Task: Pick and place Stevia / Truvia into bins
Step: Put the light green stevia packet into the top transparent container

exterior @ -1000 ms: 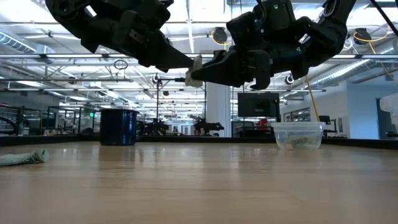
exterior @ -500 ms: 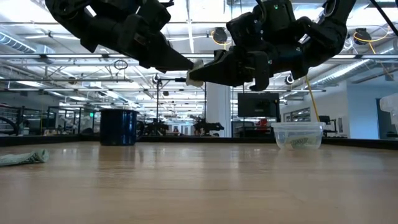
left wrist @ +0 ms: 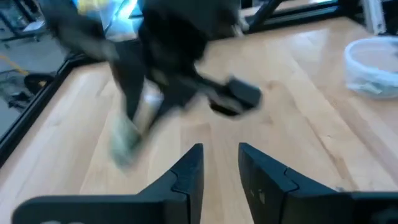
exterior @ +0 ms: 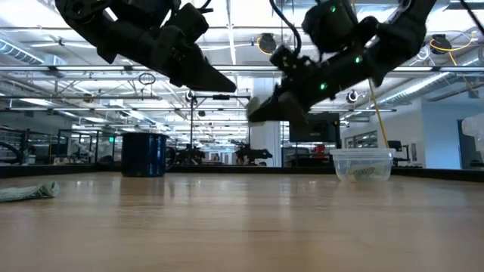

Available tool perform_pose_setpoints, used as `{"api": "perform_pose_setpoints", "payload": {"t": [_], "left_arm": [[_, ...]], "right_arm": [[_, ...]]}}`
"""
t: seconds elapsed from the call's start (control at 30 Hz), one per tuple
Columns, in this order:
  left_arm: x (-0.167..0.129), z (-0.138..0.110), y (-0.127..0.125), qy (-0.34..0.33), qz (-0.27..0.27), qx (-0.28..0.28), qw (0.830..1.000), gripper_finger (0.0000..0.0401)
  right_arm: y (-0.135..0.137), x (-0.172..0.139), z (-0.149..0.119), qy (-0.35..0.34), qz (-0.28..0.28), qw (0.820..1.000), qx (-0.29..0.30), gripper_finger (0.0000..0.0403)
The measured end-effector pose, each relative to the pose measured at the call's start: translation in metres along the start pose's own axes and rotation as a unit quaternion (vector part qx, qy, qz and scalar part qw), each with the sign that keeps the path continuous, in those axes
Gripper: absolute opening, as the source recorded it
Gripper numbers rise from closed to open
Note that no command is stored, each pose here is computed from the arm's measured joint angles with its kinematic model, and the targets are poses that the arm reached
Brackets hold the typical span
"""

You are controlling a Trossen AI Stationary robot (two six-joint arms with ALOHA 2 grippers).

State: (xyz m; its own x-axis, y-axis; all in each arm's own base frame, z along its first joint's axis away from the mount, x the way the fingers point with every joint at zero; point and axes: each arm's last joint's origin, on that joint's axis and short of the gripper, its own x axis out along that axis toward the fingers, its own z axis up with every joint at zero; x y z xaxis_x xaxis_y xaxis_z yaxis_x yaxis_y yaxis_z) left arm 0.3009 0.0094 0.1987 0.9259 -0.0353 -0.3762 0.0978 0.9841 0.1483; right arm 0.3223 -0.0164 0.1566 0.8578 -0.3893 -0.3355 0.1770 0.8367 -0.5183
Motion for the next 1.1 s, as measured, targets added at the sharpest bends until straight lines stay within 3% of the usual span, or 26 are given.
{"api": "perform_pose_setpoints", "payload": {"t": [0.17, 0.23, 0.33, 0.53, 0.8, 1.1], "left_arm": [[0.0, -0.007, 0.001, 0.039, 0.038, -0.032, 0.998, 0.0112], [-0.001, -0.01, 0.001, 0.057, 0.046, -0.041, 0.997, 0.0113], [-0.001, -0.013, 0.001, 0.075, 0.049, -0.043, 0.995, 0.0113], [-0.001, -0.014, 0.001, 0.078, 0.051, -0.055, 0.994, 0.0113], [-0.001, -0.014, 0.0, 0.08, 0.047, -0.059, 0.994, 0.0113], [-0.001, -0.014, -0.003, 0.078, 0.027, -0.086, 0.993, 0.0113]], "right_arm": [[-0.012, -0.037, 0.008, 0.119, -0.115, 0.986, -0.012, 0.0001], [-0.014, -0.056, 0.007, 0.157, -0.116, 0.981, 0.005, 0.0001], [-0.019, -0.084, 0.003, 0.2, -0.096, 0.972, 0.08, 0.0001], [-0.026, -0.117, -0.015, 0.305, -0.049, 0.93, 0.199, 0.0001], [-0.012, -0.115, -0.046, 0.312, 0.008, 0.929, 0.197, 0.0005], [-0.015, -0.111, -0.056, 0.309, 0.012, 0.927, 0.214, 0.0039]]}}
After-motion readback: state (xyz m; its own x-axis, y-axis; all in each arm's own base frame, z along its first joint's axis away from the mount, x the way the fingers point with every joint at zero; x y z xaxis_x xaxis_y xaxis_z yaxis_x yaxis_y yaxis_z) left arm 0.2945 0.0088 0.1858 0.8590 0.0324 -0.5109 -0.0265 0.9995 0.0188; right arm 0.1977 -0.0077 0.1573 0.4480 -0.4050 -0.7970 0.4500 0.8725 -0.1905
